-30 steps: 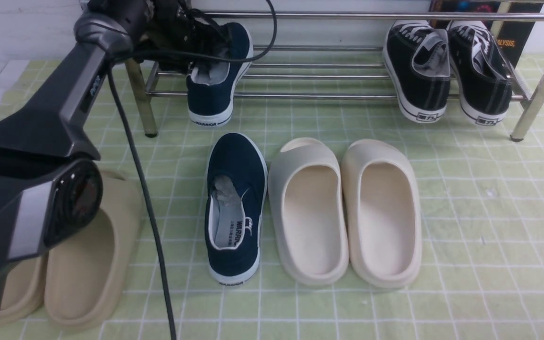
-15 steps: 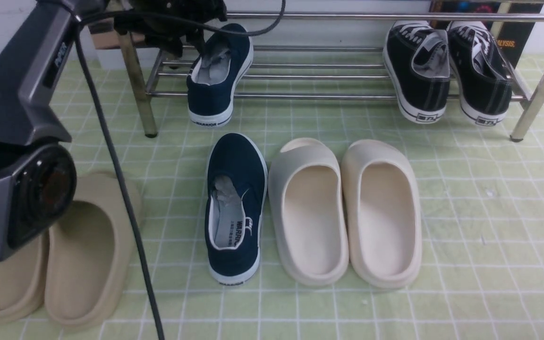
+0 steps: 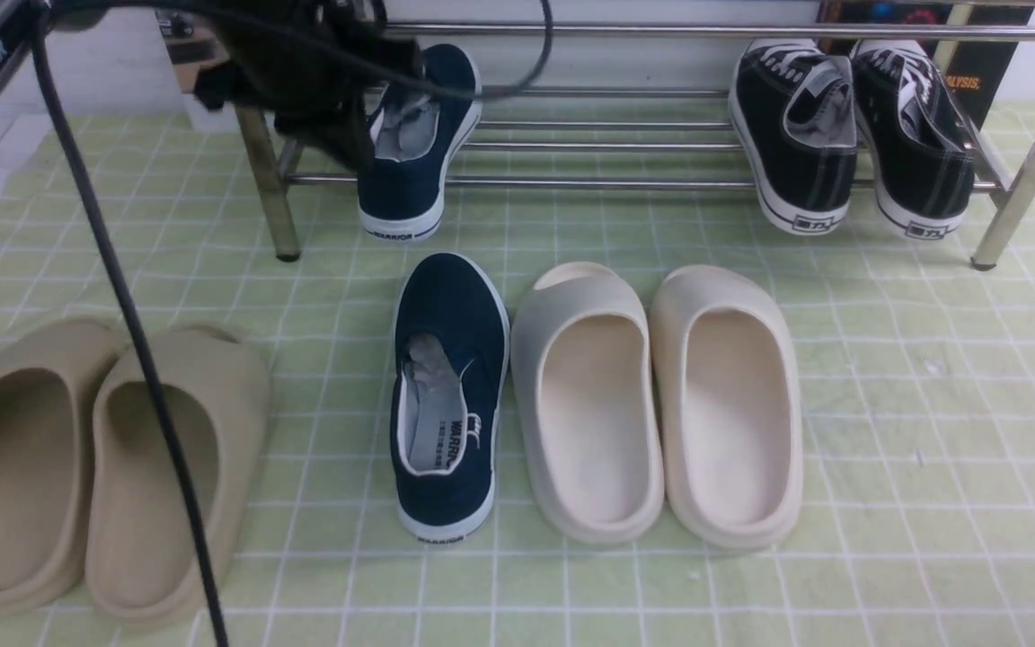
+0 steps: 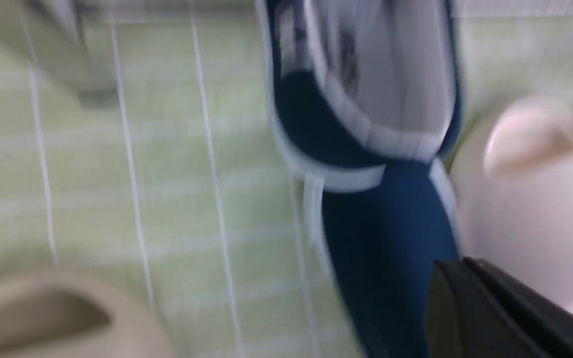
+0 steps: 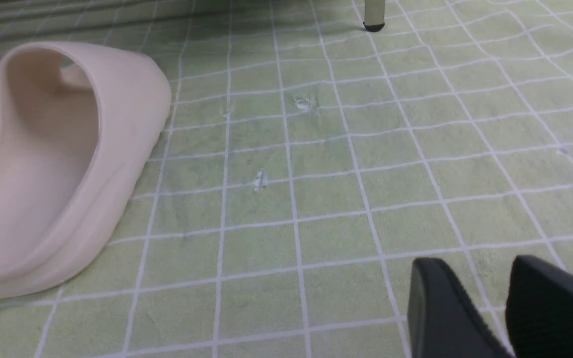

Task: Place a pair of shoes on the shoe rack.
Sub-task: Use the left arm to put a shoe into the shoe rack

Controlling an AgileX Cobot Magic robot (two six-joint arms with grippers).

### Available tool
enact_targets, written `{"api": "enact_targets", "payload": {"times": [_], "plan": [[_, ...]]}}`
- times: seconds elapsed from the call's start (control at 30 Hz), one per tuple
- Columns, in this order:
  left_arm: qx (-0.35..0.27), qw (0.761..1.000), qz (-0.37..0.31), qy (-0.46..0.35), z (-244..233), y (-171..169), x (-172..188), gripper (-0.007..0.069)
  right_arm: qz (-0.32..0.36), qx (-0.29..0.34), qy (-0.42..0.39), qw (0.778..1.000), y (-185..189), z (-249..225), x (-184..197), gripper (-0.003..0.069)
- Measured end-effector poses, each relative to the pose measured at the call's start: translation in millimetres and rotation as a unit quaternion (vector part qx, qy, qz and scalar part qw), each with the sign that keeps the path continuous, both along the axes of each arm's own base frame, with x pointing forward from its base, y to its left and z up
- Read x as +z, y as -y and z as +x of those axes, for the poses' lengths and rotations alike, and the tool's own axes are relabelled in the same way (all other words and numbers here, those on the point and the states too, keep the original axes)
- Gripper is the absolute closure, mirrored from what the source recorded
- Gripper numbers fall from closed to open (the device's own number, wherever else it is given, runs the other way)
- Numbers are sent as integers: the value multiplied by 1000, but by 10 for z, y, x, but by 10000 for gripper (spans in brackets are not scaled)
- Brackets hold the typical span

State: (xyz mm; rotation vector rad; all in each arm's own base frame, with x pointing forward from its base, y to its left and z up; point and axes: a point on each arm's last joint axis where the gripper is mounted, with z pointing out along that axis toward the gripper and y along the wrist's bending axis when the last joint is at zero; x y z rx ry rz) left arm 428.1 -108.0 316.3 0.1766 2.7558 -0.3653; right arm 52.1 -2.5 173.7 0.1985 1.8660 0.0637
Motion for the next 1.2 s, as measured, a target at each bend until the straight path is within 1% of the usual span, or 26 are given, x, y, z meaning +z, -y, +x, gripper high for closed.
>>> {"api": "enact_targets", "payload": {"times": [0.03, 0.1, 0.13, 0.17, 0.2, 0.23, 0.3, 0.4, 0.5, 0.57, 0.73, 0.87, 0.93, 1.0, 1.1, 1.2], "plan": [[-7, 1000, 4, -21, -62, -7, -122, 638, 0, 0, 0, 1000, 0, 0, 0, 419], [-6, 999, 2, -33, -115, -11, -319, 638, 0, 0, 0, 1000, 0, 0, 0, 419], [0, 1000, -4, -30, -117, -7, -433, 638, 0, 0, 0, 1000, 0, 0, 0, 419], [0, 1000, -5, -30, -118, -5, -432, 638, 0, 0, 0, 1000, 0, 0, 0, 419], [11, 1000, -15, -17, -94, 3, -569, 638, 0, 0, 0, 1000, 0, 0, 0, 419], [13, 1000, -17, -16, -89, 6, -584, 638, 0, 0, 0, 1000, 0, 0, 0, 419], [29, 999, -31, 12, -10, 23, -691, 638, 0, 0, 0, 1000, 0, 0, 0, 419], [42, 997, -42, 48, 73, 32, -708, 638, 0, 0, 0, 1000, 0, 0, 0, 419], [62, 991, -60, 106, 176, 39, -656, 638, 0, 0, 0, 1000, 0, 0, 0, 419], [70, 987, -69, 124, 207, 42, -632, 638, 0, 0, 0, 1000, 0, 0, 0, 419], [83, 980, -78, 164, 264, 44, -593, 638, 0, 0, 0, 1000, 0, 0, 0, 419], [85, 978, -79, 171, 272, 37, -577, 638, 0, 0, 0, 1000, 0, 0, 0, 419], [81, 982, -78, 149, 225, 37, -570, 638, 0, 0, 0, 1000, 0, 0, 0, 419], [67, 989, -74, 106, 117, 44, -526, 638, 0, 0, 0, 1000, 0, 0, 0, 419], [38, 996, -66, 38, -107, 41, -371, 638, 0, 0, 0, 1000, 0, 0, 0, 419], [8, 998, -55, -29, -358, 20, -212, 638, 0, 0, 0, 1000, 0, 0, 0, 419]]}}
